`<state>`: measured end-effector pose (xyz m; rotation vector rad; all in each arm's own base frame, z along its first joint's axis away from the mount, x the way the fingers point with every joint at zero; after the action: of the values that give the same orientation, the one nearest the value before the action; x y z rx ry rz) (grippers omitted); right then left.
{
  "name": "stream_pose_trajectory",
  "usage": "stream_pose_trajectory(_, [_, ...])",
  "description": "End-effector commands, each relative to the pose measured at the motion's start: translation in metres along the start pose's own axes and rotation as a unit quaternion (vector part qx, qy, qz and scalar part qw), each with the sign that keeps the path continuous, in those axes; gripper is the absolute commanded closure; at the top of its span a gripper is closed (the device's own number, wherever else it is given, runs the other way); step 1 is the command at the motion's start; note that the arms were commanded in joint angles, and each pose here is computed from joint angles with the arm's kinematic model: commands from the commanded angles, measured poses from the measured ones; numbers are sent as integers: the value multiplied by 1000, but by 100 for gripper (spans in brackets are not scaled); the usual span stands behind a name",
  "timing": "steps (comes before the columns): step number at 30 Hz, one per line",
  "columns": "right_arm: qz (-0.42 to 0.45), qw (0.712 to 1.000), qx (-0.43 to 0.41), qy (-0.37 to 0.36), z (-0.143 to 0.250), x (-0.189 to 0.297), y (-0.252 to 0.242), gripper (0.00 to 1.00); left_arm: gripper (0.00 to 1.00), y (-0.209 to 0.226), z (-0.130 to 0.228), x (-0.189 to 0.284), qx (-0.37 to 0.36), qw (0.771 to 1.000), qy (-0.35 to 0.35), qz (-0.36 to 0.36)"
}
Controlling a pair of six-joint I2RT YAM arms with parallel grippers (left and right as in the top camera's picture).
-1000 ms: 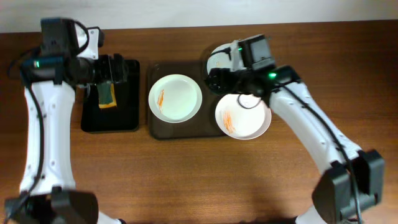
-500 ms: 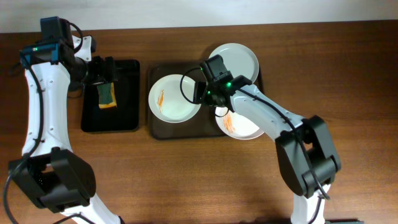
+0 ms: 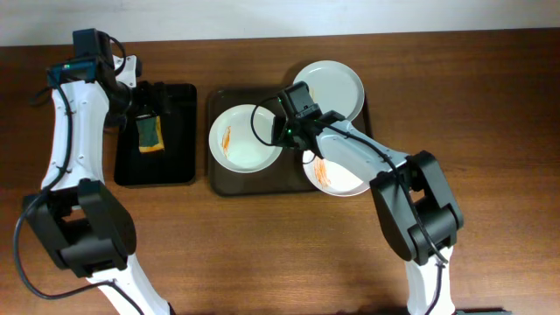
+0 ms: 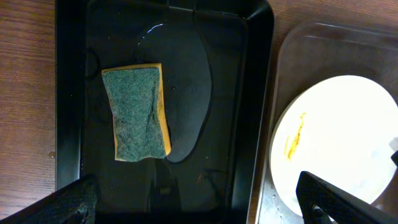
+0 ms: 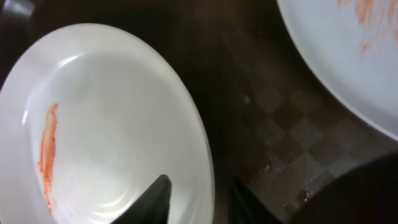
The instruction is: Clean dirty plates on tray and stack at the side
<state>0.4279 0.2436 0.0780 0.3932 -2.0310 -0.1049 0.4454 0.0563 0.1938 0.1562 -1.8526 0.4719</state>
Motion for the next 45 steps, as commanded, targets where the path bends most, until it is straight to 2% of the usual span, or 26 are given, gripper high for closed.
stream_pose_trajectory(1, [3,1000,6,12,6,-14,0,74,1,5,-6,-1,3,1000,-10,-22])
stream_pose_trajectory(5, [-10,1000,6,16,9,-23,1,76,1,9,-7,-1,3,999,-14,-37])
stream_pose_trajectory(8, [-10,1000,7,15,9,-24,2,83,1,9,-7,-2,4,999,-13,-38])
stream_pose_trajectory(10, [-11,1000,9,16,10,-25,4,96,1,11,-7,-6,4,999,-11,-45])
stream_pose_trajectory(12, [-10,1000,9,21,12,-25,4,96,6,14,-7,-10,5,999,-7,-52])
stream_pose_trajectory(17, [-8,1000,9,25,14,-25,4,96,11,19,-5,-33,8,998,13,-60])
stream_pose_trajectory(18, [-8,1000,9,25,14,-25,4,96,18,22,-4,-41,9,998,21,-66])
stream_pose_trajectory(23, [-8,1000,9,26,14,-25,4,96,19,27,-1,-68,13,996,43,-74])
stream_pose_trajectory(29, [-8,1000,9,25,14,-25,4,96,19,31,-8,-97,12,997,34,-72])
stream_pose_trajectory(32, [-8,1000,9,25,14,-25,4,96,28,34,-9,-110,13,997,37,-73])
stream_pose_trajectory(35, [-8,1000,9,25,14,-25,4,95,33,37,-6,-119,14,996,44,-77])
stream_pose_trajectory(38, [-8,1000,9,26,14,-25,4,95,37,38,-6,-122,21,995,47,-81])
stream_pose_trajectory(45, [-8,1000,9,26,14,-25,4,95,36,32,-21,-97,27,995,32,-87])
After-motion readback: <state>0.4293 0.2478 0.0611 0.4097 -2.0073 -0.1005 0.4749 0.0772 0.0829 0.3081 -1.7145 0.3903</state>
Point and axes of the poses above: each gripper's point midway between its finger pads, its own x axis back along the fingers, its own y axis along the line the jaws close on, z = x × y, the point moved 6 cm from there along x, back along the fingers, and after that the axes turned 14 degrees about x, right-handed, at the moved point
